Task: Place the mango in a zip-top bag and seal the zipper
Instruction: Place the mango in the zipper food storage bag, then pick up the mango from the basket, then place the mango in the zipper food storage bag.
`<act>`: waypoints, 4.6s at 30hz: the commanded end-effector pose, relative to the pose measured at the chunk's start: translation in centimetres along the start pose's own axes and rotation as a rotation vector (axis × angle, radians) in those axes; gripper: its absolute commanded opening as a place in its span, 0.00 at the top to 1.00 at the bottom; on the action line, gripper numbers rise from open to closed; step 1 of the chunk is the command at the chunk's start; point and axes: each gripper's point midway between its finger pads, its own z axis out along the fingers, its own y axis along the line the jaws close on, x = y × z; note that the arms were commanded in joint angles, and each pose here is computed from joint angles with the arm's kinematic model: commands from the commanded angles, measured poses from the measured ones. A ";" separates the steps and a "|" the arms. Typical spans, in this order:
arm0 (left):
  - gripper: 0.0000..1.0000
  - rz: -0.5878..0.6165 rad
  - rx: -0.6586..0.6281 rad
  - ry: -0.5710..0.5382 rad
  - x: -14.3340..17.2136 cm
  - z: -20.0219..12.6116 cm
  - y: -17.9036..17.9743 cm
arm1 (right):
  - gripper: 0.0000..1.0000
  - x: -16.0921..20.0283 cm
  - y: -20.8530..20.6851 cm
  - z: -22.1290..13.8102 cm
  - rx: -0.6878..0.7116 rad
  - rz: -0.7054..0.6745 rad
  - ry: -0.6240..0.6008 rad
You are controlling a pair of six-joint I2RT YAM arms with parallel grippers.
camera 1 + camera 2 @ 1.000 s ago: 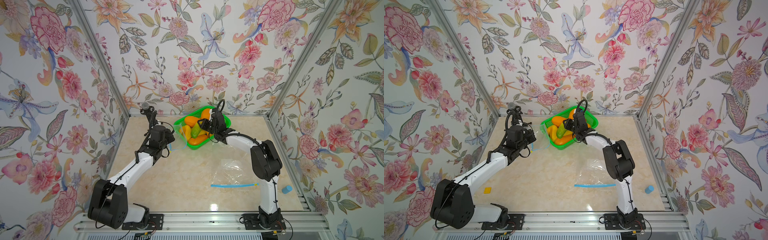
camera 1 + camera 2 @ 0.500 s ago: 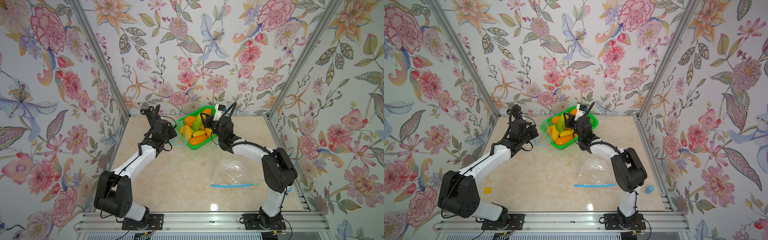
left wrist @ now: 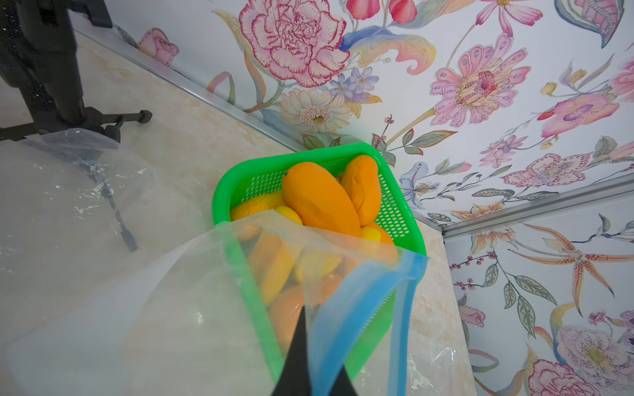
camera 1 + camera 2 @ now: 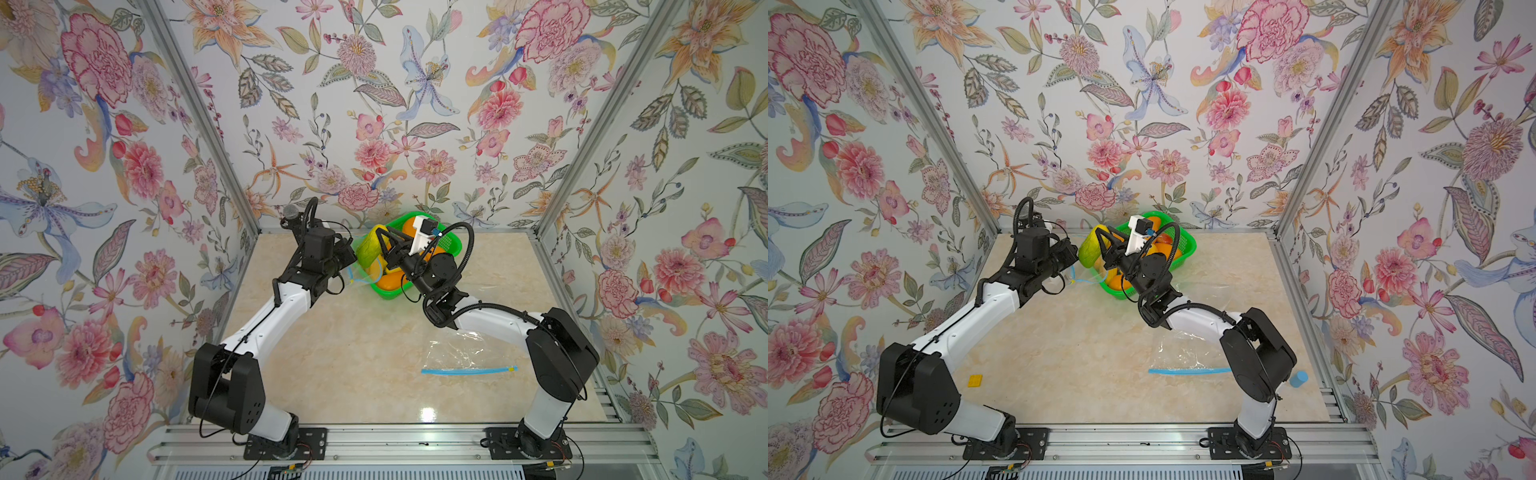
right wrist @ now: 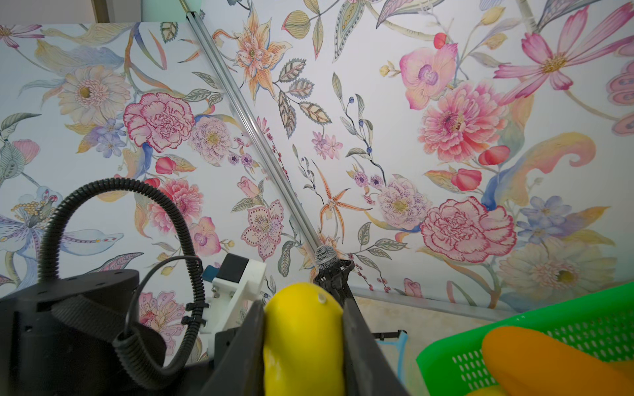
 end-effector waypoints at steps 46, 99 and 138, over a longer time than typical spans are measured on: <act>1.00 0.042 0.037 -0.067 -1.3 -5.1 1.4 | 0.18 8.6 -27.7 -3.3 0.740 -0.294 0.751; 1.00 0.096 0.038 -0.060 -3.5 -5.1 -1.0 | 0.89 -4.9 7.1 1.3 -0.286 0.001 -0.090; 1.00 0.068 0.062 -0.103 -5.7 -6.9 -1.0 | 0.19 -2.6 6.6 2.2 -0.257 -0.196 0.129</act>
